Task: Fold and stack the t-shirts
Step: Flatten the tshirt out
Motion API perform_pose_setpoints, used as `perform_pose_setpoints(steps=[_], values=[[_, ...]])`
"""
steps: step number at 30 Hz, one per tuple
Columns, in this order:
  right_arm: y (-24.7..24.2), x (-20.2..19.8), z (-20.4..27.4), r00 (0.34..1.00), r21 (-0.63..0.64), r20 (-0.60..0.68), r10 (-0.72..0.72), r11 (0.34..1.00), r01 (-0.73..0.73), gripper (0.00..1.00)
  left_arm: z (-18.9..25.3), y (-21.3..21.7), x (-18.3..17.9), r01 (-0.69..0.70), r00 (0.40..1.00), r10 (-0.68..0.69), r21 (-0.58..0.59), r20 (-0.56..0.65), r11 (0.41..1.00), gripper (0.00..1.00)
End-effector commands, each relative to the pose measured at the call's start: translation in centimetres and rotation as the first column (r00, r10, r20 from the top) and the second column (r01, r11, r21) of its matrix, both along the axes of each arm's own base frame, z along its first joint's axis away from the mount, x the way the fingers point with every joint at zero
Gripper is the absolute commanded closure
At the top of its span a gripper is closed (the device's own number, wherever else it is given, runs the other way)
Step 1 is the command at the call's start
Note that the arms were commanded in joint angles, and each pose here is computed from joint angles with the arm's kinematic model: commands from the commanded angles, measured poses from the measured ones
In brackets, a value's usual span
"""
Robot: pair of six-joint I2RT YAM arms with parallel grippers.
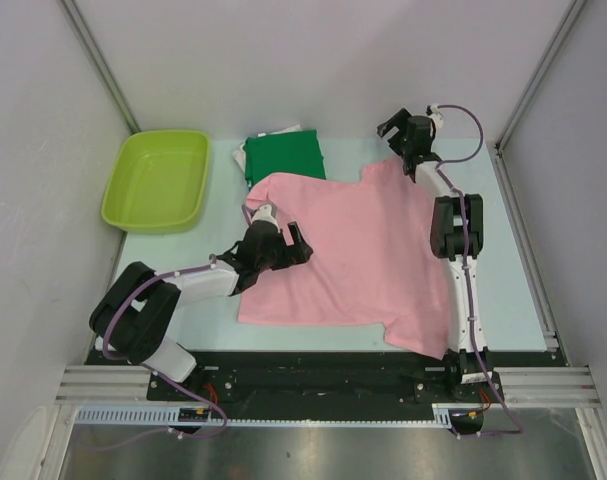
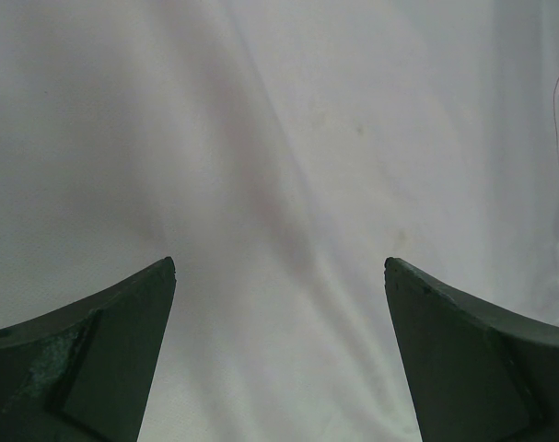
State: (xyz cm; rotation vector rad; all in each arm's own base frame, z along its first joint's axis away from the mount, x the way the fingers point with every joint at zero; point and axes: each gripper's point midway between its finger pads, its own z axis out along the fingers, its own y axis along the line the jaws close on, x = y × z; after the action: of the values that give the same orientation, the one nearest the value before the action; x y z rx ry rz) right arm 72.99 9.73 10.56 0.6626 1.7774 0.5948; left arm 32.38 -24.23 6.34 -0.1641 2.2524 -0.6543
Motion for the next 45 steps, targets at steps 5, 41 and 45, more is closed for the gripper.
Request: perform_pose_setpoints(steps=[5,41,45], values=[[-2.8,-2.9,6.8,0.988,-0.053,0.138,-0.063,0.996,0.071,0.0,5.7,1.2,0.9,-0.064,0.991,0.063,0.0,0.117,0.998,0.0],[8.2,-33.6,12.9,0.952,-0.414,-0.116,0.285,0.857,-0.307,0.0,6.9,12.9,19.1,-0.162,0.981,0.173,0.841,0.082,0.517,0.0],[8.5,-33.3,11.4,0.946,-0.414,-0.141,0.29,0.851,-0.323,0.0,6.1,12.2,19.5,-0.149,0.984,0.167,0.819,0.067,0.554,0.0]])
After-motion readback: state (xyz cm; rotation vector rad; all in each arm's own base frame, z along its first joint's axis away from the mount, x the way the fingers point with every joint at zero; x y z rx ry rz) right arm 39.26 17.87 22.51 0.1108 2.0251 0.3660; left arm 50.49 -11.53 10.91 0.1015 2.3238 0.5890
